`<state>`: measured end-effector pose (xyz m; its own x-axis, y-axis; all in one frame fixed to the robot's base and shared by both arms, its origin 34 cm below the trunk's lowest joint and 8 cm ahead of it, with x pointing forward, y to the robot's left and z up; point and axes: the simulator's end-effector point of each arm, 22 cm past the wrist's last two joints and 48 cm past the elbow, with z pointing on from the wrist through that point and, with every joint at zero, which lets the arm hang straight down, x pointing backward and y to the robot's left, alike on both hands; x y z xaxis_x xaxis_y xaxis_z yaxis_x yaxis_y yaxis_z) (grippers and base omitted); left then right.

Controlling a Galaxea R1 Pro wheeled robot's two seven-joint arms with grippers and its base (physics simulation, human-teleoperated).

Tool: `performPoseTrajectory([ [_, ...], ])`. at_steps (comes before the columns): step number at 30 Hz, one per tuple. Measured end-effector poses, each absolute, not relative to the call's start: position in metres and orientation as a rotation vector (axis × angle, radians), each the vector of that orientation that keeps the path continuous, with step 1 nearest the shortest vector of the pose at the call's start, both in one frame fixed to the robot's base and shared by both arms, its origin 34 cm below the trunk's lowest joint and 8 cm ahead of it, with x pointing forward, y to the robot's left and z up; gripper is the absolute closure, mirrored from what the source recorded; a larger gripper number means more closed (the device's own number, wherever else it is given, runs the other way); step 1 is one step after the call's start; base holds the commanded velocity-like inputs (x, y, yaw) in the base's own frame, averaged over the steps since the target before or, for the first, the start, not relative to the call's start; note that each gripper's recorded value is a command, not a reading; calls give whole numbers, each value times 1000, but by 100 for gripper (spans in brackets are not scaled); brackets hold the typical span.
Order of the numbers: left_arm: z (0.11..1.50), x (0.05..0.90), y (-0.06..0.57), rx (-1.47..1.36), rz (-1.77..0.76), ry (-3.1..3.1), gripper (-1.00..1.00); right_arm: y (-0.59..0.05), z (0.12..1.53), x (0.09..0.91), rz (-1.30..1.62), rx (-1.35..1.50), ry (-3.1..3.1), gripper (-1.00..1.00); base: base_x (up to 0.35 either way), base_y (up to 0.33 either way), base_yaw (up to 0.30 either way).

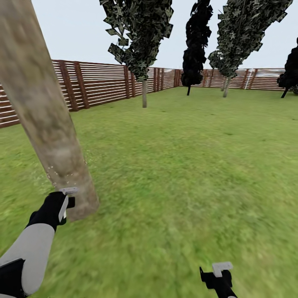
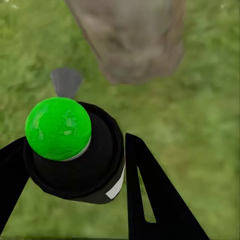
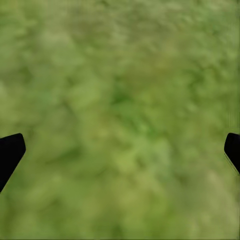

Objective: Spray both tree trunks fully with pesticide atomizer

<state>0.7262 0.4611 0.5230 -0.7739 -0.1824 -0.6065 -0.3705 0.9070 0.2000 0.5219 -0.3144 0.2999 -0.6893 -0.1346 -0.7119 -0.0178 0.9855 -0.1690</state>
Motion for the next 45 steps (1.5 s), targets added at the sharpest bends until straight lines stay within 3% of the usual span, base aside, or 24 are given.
performPoseTrajectory([
  [13,517,716,475,-408,436,2477,100,-314,300,522,-189,-106,2326,-100,51,-269,267],
  [23,517,722,459,-385,418,2475,100,-314,299,521,-189,-107,2328,-100,147,-252,32],
  [35,503,711,459,-394,419,2475,100,-313,299,521,-187,-107,2329,-100,170,-255,248],
  [45,500,710,456,-388,416,2482,100,-314,299,521,-189,-106,2329,-100,150,-251,10],
])
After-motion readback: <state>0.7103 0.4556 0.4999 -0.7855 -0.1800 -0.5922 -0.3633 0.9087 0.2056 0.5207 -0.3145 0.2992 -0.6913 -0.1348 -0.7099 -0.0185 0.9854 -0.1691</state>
